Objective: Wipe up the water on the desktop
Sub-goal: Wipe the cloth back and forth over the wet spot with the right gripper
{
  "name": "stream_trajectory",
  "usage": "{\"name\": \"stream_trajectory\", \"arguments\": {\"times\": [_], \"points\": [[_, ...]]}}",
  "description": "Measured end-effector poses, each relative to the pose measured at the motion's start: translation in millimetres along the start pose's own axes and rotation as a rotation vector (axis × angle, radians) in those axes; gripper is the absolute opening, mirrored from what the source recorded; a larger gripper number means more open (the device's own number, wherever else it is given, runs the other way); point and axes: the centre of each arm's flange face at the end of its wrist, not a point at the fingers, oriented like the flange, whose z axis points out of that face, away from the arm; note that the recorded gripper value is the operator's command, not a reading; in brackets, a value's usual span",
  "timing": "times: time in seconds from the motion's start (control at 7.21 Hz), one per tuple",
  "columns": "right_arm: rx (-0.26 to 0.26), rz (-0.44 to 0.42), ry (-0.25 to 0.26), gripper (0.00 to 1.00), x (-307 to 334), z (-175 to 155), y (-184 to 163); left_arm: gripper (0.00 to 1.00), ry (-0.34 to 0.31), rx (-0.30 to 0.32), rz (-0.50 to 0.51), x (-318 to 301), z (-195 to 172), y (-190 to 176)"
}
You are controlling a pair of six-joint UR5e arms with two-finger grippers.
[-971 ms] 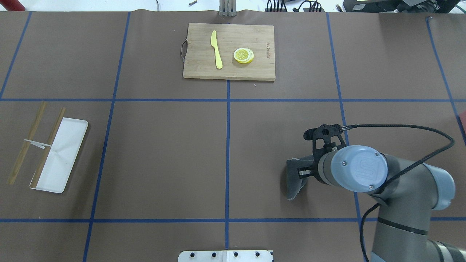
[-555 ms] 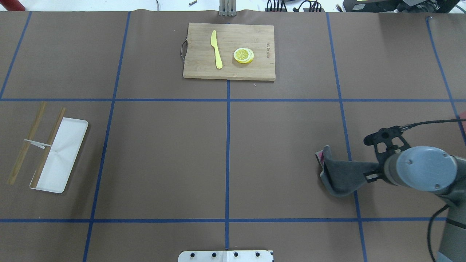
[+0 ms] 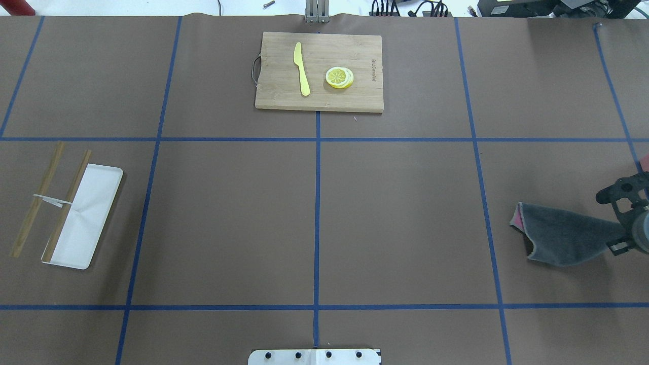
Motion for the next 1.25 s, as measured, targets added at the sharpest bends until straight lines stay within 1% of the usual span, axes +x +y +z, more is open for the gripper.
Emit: {"name": "stream_trajectory", "arguments": {"times": [0.14,0.28,0.42,0.69,0.83,0.97,1.11,1.25], "points": [[0.002,-0.007,0.021,0.0,8,3,1,0.99,-0.001,-0.001,-0.001,0,0,0],[0.021,0.01,-0.005,0.0,0,-4,-10,0.99,-0.001,-0.001,-0.003,0,0,0],[0.046,0.049,-0.065,0.0,-22,-19,-28,0.99,-0.001,-0.001,-0.003,0,0,0],[0.104,0.128,-0.218,0.0,-99,-63,-63,0.99,-0.001,0.0,-0.003,0,0,0],[0.136,0.166,-0.31,0.0,-150,-97,-78,0.99,-0.001,0.0,-0.002,0,0,0],[0.161,0.204,-0.409,0.0,-204,-137,-90,0.99,-0.001,0.001,-0.002,0,0,0],[0.18,0.244,-0.497,0.0,-250,-176,-99,0.99,-0.001,0.001,-0.003,0,-1,-1],[0.203,0.289,-0.569,0.0,-284,-213,-107,0.99,-0.001,0.001,-0.003,0,0,-1]]}}
